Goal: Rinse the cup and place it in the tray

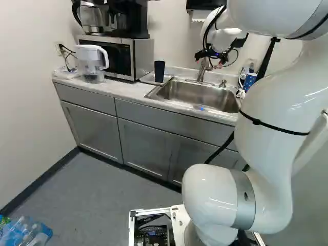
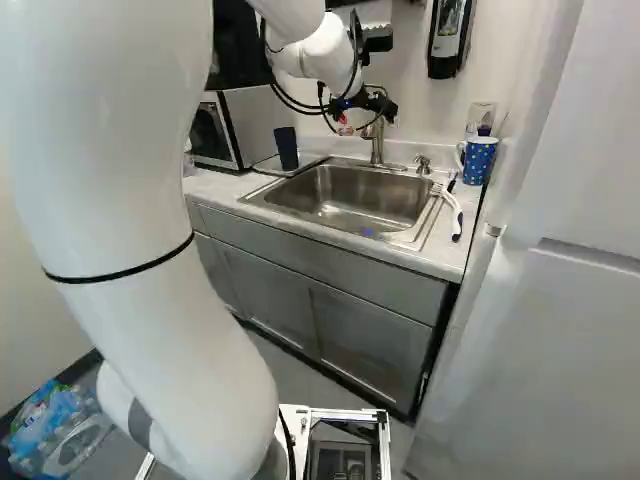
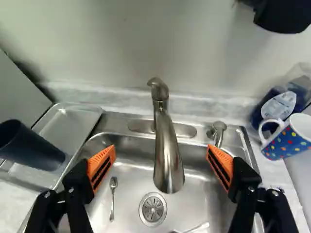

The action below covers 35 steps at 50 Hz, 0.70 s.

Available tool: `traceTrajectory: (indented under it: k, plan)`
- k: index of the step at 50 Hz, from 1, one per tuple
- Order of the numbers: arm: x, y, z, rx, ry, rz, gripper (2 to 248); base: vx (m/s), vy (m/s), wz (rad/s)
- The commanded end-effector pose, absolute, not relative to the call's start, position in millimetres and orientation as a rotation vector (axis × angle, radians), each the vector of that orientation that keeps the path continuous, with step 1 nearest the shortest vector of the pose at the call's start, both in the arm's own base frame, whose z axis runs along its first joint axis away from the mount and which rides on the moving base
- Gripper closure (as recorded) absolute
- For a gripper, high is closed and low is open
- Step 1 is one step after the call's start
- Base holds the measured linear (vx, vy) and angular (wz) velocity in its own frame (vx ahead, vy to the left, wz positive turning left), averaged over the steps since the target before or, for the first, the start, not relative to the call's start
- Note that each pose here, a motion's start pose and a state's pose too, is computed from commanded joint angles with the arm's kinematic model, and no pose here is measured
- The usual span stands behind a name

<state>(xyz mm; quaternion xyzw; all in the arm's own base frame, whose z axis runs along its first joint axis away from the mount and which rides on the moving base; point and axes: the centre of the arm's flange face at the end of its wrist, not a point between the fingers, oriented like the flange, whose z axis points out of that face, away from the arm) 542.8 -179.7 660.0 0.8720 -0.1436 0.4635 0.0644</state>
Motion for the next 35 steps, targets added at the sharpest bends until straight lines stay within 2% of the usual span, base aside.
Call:
traceTrajectory:
  k: [35]
  plan:
    - [465, -163, 637, 2.909, -0.485, 0.92, 3, 0.0, 0.0, 0.0]
